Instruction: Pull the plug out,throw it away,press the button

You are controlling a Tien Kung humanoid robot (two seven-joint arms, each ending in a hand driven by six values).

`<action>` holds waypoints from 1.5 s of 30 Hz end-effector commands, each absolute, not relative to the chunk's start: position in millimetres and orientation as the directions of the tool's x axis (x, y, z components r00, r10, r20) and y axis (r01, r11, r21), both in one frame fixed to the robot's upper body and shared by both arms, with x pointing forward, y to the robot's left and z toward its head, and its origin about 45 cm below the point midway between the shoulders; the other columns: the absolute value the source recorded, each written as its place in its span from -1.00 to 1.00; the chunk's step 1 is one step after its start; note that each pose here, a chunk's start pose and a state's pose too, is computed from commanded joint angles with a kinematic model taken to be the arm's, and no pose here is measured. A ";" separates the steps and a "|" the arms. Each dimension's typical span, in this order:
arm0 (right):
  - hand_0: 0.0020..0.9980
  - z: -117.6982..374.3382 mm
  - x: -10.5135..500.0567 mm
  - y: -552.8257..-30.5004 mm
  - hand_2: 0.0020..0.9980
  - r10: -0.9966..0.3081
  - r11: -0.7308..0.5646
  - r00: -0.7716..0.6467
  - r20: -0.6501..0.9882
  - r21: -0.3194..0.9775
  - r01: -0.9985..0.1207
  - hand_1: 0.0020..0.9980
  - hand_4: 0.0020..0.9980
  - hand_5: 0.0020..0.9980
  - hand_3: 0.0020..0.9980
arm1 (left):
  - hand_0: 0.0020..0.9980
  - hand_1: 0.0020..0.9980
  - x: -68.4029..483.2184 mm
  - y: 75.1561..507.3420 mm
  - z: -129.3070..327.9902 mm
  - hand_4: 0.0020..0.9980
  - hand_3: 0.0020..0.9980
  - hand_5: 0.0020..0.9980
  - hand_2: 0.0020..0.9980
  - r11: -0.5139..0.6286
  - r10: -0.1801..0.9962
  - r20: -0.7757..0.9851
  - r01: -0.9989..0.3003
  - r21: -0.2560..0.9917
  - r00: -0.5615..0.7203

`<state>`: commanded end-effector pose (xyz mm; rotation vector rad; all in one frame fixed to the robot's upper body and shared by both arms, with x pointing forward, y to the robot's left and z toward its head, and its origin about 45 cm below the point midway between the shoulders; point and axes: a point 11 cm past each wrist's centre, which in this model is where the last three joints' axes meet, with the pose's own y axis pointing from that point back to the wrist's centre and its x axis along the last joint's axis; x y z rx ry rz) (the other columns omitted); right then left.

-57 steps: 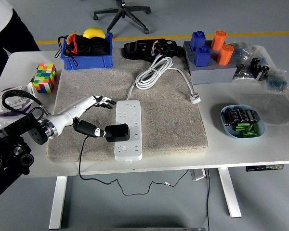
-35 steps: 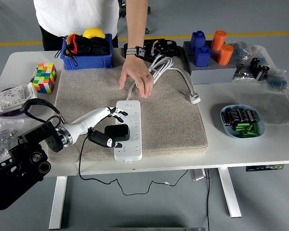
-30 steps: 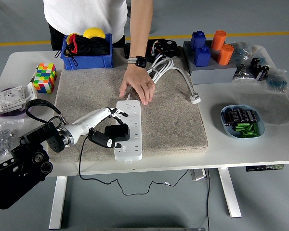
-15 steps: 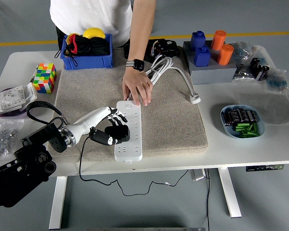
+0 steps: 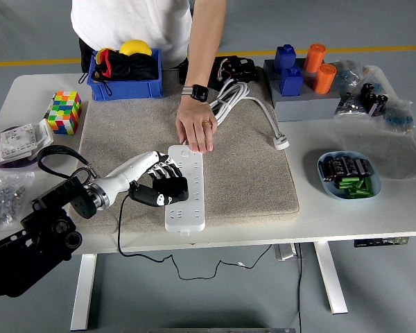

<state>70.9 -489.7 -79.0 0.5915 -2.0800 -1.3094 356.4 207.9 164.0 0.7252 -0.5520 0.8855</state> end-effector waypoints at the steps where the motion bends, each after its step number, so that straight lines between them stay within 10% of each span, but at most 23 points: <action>1: 0.48 -79.0 70.7 -489.7 0.29 -0.648 0.413 -0.718 0.254 0.909 -0.051 0.32 0.32 -0.04 0.23 | -0.29 -0.47 356.3 208.1 164.2 0.33 -0.06 -1.00 -0.45 0.428 0.492 0.695 -0.841 0.331 0.524; 45: 0.48 -80.7 68.7 -486.9 0.29 -0.646 0.407 -0.721 0.251 0.912 -0.048 0.33 0.32 -0.04 0.23 | -0.25 -0.50 395.8 259.3 204.8 0.33 -0.09 -1.00 -0.48 0.304 0.627 0.691 -0.929 0.209 0.360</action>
